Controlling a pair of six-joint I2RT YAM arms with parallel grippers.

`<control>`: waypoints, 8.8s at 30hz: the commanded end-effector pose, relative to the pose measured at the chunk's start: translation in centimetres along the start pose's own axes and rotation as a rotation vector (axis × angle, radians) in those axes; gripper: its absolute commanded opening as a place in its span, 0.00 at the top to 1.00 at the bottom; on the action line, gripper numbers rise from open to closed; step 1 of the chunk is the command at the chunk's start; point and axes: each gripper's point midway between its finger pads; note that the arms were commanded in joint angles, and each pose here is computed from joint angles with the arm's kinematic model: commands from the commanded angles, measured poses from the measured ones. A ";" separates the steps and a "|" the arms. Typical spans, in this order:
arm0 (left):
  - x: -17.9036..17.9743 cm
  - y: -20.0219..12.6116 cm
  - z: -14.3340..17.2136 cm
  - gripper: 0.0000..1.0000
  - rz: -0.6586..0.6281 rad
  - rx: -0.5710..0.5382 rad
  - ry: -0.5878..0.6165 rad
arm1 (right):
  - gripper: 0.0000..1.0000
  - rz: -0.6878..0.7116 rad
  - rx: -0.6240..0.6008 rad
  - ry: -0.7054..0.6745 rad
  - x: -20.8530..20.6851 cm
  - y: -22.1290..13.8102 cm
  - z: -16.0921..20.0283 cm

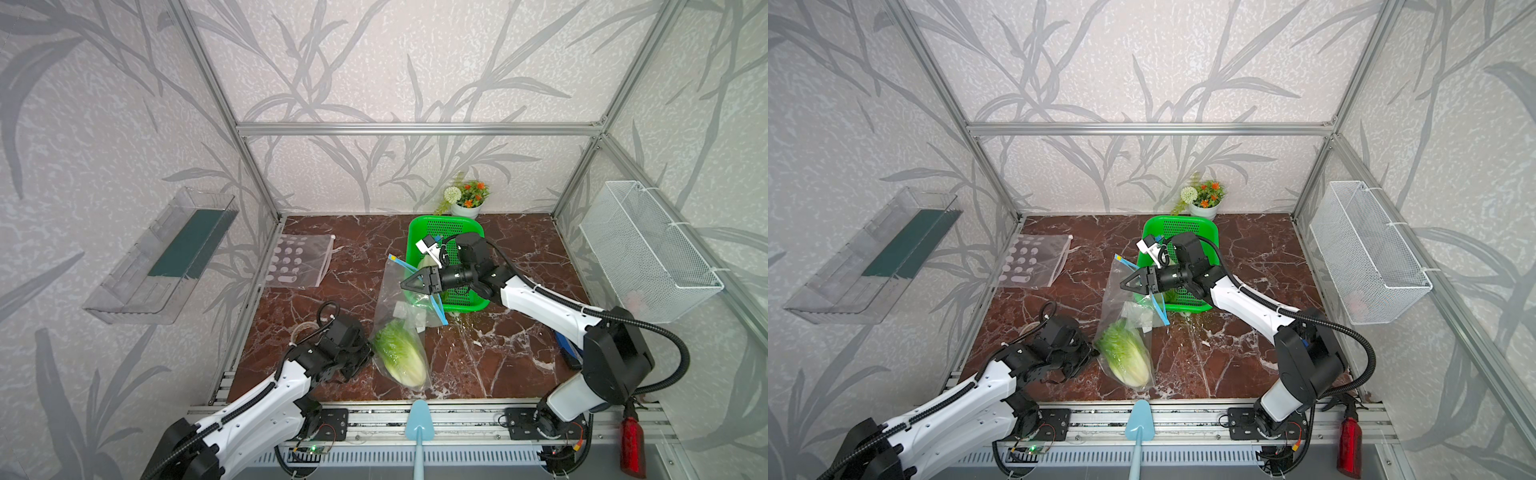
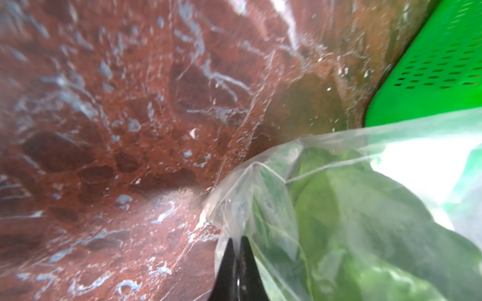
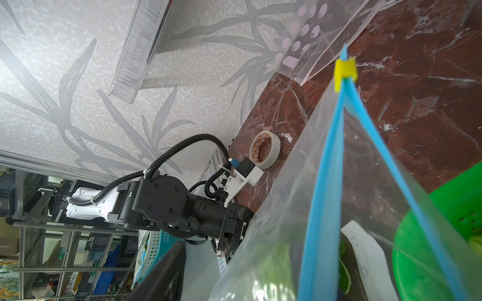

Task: Open the zip-top bag and take out the chinese cabbages
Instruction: Adjust the zipper food storage bag at the center of the board.

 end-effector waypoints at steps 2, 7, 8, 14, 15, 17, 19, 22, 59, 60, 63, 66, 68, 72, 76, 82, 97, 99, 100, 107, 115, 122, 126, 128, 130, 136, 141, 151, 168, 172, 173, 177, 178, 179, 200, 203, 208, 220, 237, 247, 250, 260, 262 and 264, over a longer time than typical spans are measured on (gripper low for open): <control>-0.8 -2.1 -1.7 1.00 0.009 -0.113 0.032 | 0.37 0.004 0.000 -0.017 0.5 -0.6 0.0; -2.5 -5.4 -3.7 1.00 0.102 -0.250 0.054 | 0.37 0.102 0.018 -0.010 -1.2 -1.2 0.6; -3.0 -6.0 -3.8 1.00 0.125 -0.262 0.059 | 0.37 0.122 0.018 -0.011 -1.6 -1.4 0.7; -4.9 -7.9 -4.6 1.00 0.106 -0.288 0.148 | 0.31 0.123 -0.056 0.032 -3.1 -2.8 0.8; -5.0 -7.8 -4.6 1.00 0.096 -0.284 0.163 | 0.29 0.106 -0.083 0.047 -3.2 -3.3 0.4; -4.8 -7.6 -4.9 1.00 0.068 -0.280 0.172 | 0.26 0.092 -0.127 0.047 -3.4 -4.3 -0.2; -4.8 -7.5 -5.2 1.00 0.052 -0.275 0.179 | 0.24 0.099 -0.165 0.081 -3.9 -5.5 -0.6; -5.5 -8.5 -6.0 1.00 0.049 -0.289 0.199 | 0.23 0.127 -0.204 0.099 -4.8 -7.1 -0.9; -16.0 -16.1 -8.3 1.00 0.262 -0.329 0.330 | 0.79 0.388 -0.266 0.132 -11.4 -7.0 2.8; -16.7 -16.5 -8.4 1.00 0.279 -0.333 0.334 | 0.79 0.385 -0.270 0.133 -11.5 -7.0 2.8; -19.4 -18.2 -8.6 1.00 0.350 -0.347 0.350 | 0.79 0.384 -0.282 0.142 -11.6 -7.0 3.0; -23.2 -21.5 -8.5 1.00 0.455 -0.374 0.393 | 0.79 0.372 -0.296 0.155 -11.4 -7.0 3.1; -24.8 -24.0 -8.8 1.00 0.475 -0.423 0.436 | 0.78 0.366 -0.302 0.151 -11.0 -7.0 3.1; -26.6 -26.4 -9.8 1.00 0.460 -0.497 0.497 | 0.78 0.391 -0.318 0.142 -10.9 -7.7 3.5; -27.8 -24.8 -10.1 1.00 0.443 -0.452 0.512 | 0.76 0.374 -0.349 0.157 -10.7 -7.9 3.7; -31.0 -24.9 -7.4 1.00 0.583 -0.244 0.463 | 0.73 0.364 -0.372 0.150 -10.0 -8.2 3.3; -31.5 -24.4 -6.0 1.00 0.680 -0.172 0.514 | 0.59 0.362 -0.427 0.095 -9.9 -8.3 1.2; -32.1 -24.2 -5.8 1.00 0.692 -0.159 0.540 | 0.53 0.345 -0.433 0.100 -10.1 -8.1 0.7; -32.5 -24.2 -5.8 1.00 0.699 -0.150 0.550 | 0.49 0.334 -0.437 0.103 -10.1 -8.1 0.5; -34.7 -25.3 -5.2 1.00 0.764 -0.110 0.599 | 0.40 0.252 -0.461 0.124 -9.8 -7.3 -0.5; -36.6 -30.1 -3.1 1.00 0.903 -0.085 0.659 | 0.39 0.238 -0.491 0.105 -10.1 -7.1 -1.4; -36.9 -31.9 -1.4 1.00 0.966 -0.037 0.716 | 0.30 0.243 -0.577 0.063 -9.9 -9.9 -2.8; -36.8 -32.5 -1.2 1.00 0.975 -0.043 0.724 | 0.28 0.220 -0.597 0.040 -9.3 -10.7 -3.0; -37.0 -32.8 -1.0 1.00 0.991 -0.037 0.727 | 0.33 0.207 -0.594 0.043 -9.3 -10.5 -3.2; -37.2 -33.3 -0.8 1.00 1.012 -0.032 0.729 | 0.39 0.193 -0.594 0.045 -9.6 -10.2 -3.4; -37.5 -34.1 -0.3 1.00 1.044 -0.014 0.727 | 0.48 0.156 -0.574 0.064 -11.1 -8.7 -5.0; -37.6 -34.4 -0.1 1.00 1.056 -0.013 0.734 | 0.48 0.120 -0.585 0.062 -11.8 -7.7 -6.9; -37.7 -34.4 0.0 1.00 1.062 -0.011 0.741 | 0.52 0.068 -0.597 0.085 -13.1 -6.6 -8.3; -38.0 -34.6 0.3 1.00 1.079 0.009 0.733 | 0.56 -0.135 -0.566 0.047 -9.9 -3.4 -10.8; -37.9 -34.4 0.2 1.00 1.071 0.003 0.738 | 0.57 -0.165 -0.573 0.036 -8.8 -3.6 -10.8; -37.8 -34.3 0.2 1.00 1.068 0.004 0.738 | 0.57 -0.166 -0.576 0.036 -8.7 -3.7 -10.7; -37.7 -34.3 0.3 1.00 1.065 0.002 0.739 | 0.59 -0.174 -0.586 0.024 -8.1 -4.1 -10.5; -37.7 -34.1 0.2 1.00 1.060 0.004 0.736 | 0.59 -0.183 -0.588 0.021 -7.9 -4.2 -10.5; -37.7 -34.1 0.2 1.00 1.059 0.005 0.735 | 0.60 -0.194 -0.593 0.015 -7.5 -4.4 -10.6; -37.5 -34.0 0.2 1.00 1.048 -0.007 0.748 | 0.51 -0.302 -0.519 -0.017 -3.6 -3.8 -9.0; -37.3 -33.8 0.2 1.00 1.038 -0.007 0.749 | 0.52 -0.306 -0.520 -0.030 -2.9 -4.0 -8.8; -37.0 -33.5 0.1 1.00 1.020 -0.011 0.753 | 0.52 -0.307 -0.536 -0.072 -1.4 -5.0 -8.3; -36.9 -33.8 0.2 1.00 1.029 -0.014 0.755 | 0.48 -0.325 -0.499 -0.094 -0.1 -5.1 -7.0; -37.1 -35.0 0.5 1.00 1.057 -0.024 0.767 | 0.59 -0.355 -0.388 -0.042 -1.5 -1.0 -6.0; -35.5 -33.9 0.0 1.00 0.967 -0.055 0.775 | 0.99 -0.340 -0.429 -0.051 -0.9 -3.0 -5.9; -33.7 -32.6 -1.2 1.00 0.876 -0.098 0.768 | 1.00 -0.314 -0.475 -0.045 -0.9 -5.2 -5.7; -24.6 -24.9 -7.9 1.00 0.579 -0.167 0.597 | 1.00 0.065 -0.365 -0.232 2.2 -6.9 -3.4; -22.7 -22.8 -9.2 1.00 0.513 -0.177 0.565 | 1.00 0.112 -0.353 -0.284 3.4 -7.4 -3.5; -20.9 -20.6 -10.6 1.00 0.448 -0.173 0.530 | 1.00 0.113 -0.344 -0.295 4.3 -7.6 -3.8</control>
Point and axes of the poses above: each gripper's point midway between its finger pads, its own y axis out along the fingers, its own x axis along the line the jaws close on, z = x × y, and after that the axes turned 1 degree about y, right-handed
